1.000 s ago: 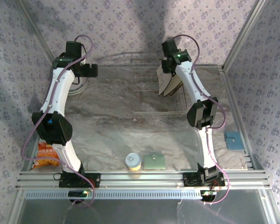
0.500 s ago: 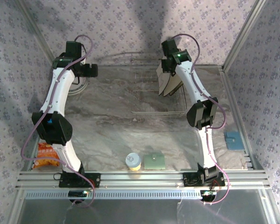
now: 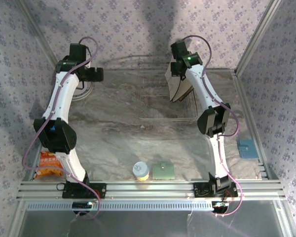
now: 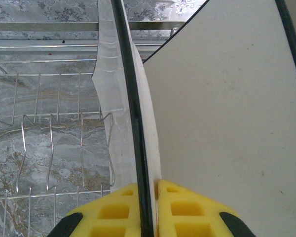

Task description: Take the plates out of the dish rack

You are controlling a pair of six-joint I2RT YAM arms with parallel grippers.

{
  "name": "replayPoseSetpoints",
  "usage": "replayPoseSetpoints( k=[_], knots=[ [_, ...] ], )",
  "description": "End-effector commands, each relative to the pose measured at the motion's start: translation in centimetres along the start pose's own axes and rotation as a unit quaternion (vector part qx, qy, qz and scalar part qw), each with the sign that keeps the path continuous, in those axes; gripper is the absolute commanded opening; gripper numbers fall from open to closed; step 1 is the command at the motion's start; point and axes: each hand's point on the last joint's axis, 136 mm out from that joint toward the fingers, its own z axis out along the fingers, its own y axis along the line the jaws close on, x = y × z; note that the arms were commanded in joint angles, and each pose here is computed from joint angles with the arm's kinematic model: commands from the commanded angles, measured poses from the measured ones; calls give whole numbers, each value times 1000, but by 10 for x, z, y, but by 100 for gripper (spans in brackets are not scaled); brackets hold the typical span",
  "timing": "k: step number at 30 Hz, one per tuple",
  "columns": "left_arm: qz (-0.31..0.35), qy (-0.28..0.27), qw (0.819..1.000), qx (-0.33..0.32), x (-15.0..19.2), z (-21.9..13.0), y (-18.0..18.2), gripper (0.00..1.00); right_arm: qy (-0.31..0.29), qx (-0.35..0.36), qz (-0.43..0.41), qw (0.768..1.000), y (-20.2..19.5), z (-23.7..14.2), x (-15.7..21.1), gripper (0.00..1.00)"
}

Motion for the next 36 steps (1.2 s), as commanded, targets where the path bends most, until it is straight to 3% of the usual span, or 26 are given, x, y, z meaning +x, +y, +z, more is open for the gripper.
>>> replayPoseSetpoints(
  k=[1, 17, 36],
  knots=[
    [11, -22, 1000, 6, -6, -18, -2, 99, -7, -18, 2, 1000, 13, -9, -4, 0],
    [10, -21, 1000, 6, -5, -18, -2, 99, -48, -9, 25, 998, -2, -47, -25, 0],
    [8, -23, 1000, 11, -6, -22, -3, 99, -112, 42, 31, 992, -48, -112, -53, 0]
  ],
)
